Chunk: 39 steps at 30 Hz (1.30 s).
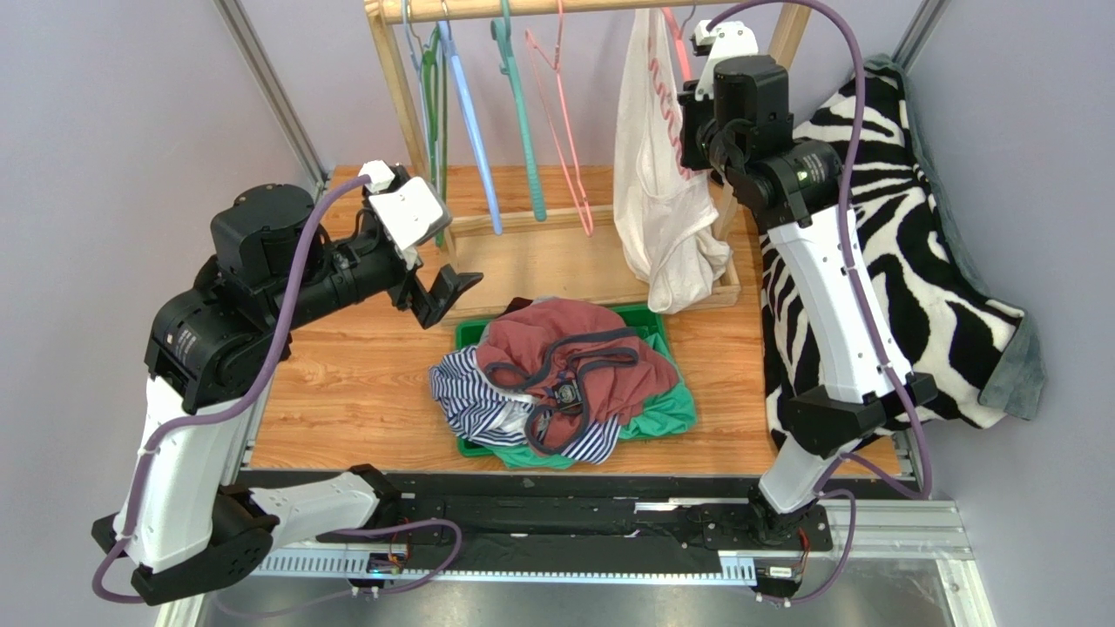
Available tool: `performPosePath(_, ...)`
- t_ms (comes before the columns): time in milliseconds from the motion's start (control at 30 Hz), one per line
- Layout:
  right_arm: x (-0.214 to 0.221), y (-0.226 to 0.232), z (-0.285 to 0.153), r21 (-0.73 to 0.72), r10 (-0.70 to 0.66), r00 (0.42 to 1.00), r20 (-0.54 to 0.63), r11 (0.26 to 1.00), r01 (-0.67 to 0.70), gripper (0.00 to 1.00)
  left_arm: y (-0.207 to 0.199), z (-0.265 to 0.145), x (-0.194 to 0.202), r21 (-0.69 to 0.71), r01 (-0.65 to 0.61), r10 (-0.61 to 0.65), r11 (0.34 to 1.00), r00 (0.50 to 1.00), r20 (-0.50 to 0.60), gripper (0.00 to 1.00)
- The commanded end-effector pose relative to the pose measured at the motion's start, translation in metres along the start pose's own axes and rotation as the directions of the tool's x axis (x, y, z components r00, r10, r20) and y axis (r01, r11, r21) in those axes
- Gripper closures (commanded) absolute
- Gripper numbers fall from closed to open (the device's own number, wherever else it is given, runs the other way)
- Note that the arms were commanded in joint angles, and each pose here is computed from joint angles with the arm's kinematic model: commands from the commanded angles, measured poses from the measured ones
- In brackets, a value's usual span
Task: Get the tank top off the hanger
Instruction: Pick up the hanger from the clothesline.
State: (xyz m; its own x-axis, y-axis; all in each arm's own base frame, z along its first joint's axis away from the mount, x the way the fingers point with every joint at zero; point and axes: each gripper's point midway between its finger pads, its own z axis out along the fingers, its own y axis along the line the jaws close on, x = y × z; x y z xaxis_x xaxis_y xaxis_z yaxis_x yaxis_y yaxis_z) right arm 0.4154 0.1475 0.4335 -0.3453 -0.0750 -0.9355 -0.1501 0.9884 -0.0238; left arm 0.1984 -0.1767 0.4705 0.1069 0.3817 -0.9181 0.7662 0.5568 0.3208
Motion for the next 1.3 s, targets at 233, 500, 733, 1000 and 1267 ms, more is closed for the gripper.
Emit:
performPosePath(233,-0.099,-0.003,-0.062,-0.022,0.014,0.853,0.522,1.0,-0.004,1.0,0.003,-0.007,-0.005,-0.028,0.016,-0.015,0.999,0.999,0.036,0.01)
performPosePath(500,-0.075,-0.003,-0.032,0.034,-0.045,0.886,0.461,0.999,0.033,1.0,0.005,-0.01,-0.004,-0.042,0.012,-0.011,0.999,0.999,0.035,0.01)
performPosePath(733,-0.031,0.01,-0.027,-0.03,0.005,0.994,0.107,1.0,-0.002,0.78,0.004,-0.01,-0.002,-0.04,0.016,-0.014,0.999,0.999,0.033,0.01)
performPosePath(1000,0.013,0.012,-0.046,-0.075,0.037,0.999,0.001,0.997,-0.036,0.19,0.002,-0.011,-0.003,-0.029,0.018,-0.017,0.999,0.999,0.037,0.01)
performPosePath(1267,0.027,0.008,-0.035,-0.05,-0.059,0.995,-0.078,0.997,0.055,0.31,0.001,-0.017,-0.005,-0.03,0.027,-0.025,0.999,0.998,0.05,0.01)
